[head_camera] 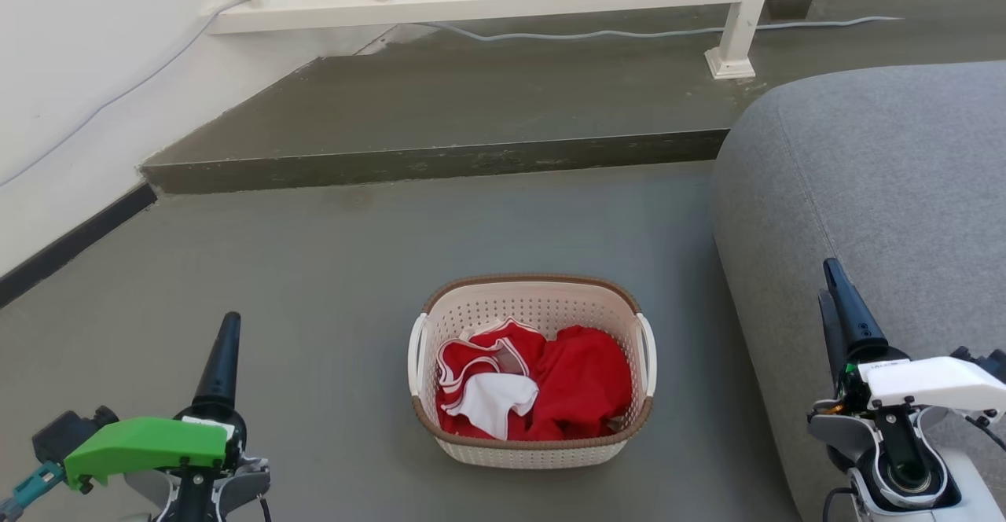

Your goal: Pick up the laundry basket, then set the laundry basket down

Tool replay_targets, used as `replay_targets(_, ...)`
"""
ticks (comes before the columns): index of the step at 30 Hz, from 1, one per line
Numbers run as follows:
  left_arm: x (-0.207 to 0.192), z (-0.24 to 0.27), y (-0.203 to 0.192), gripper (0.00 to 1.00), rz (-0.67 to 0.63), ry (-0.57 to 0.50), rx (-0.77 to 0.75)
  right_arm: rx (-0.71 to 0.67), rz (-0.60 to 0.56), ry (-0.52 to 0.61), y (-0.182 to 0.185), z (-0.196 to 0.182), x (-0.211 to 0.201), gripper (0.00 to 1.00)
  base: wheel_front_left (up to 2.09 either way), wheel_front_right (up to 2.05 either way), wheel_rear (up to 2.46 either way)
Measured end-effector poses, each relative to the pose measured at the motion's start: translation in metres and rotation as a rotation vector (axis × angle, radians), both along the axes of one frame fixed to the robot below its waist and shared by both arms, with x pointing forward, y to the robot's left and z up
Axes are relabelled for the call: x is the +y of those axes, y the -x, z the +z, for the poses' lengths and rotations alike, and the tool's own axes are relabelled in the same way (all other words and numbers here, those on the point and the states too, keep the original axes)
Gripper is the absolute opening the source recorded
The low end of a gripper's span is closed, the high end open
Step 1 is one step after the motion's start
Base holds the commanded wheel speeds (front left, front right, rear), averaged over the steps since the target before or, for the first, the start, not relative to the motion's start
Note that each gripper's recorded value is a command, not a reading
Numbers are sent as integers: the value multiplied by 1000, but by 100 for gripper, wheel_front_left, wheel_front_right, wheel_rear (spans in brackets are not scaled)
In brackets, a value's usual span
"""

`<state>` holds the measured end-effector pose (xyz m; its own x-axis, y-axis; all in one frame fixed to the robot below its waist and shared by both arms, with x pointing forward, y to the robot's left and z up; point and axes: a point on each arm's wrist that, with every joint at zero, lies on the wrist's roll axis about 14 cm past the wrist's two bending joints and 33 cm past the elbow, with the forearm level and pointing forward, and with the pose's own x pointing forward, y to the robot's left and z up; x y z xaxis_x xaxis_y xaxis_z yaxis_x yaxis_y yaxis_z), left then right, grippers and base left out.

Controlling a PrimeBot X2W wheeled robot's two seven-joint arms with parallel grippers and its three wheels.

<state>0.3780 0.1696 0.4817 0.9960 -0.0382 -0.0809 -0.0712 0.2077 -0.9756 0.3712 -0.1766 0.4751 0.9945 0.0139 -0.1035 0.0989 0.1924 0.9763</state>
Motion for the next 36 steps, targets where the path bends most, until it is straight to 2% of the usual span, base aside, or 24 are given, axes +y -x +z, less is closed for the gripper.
replay_targets(11,-7,4,-3,100,-47,-210,-29,-33,54,216,-2,7,5,100,0,0,0)
replay_targets(21,-13,19,-10,100,-89,-488,-106,-61,77,415,-4,11,5,100,0,0,0)
replay_targets(36,-28,31,-12,100,-117,-716,-185,-106,114,662,-7,17,17,100,0,0,0)
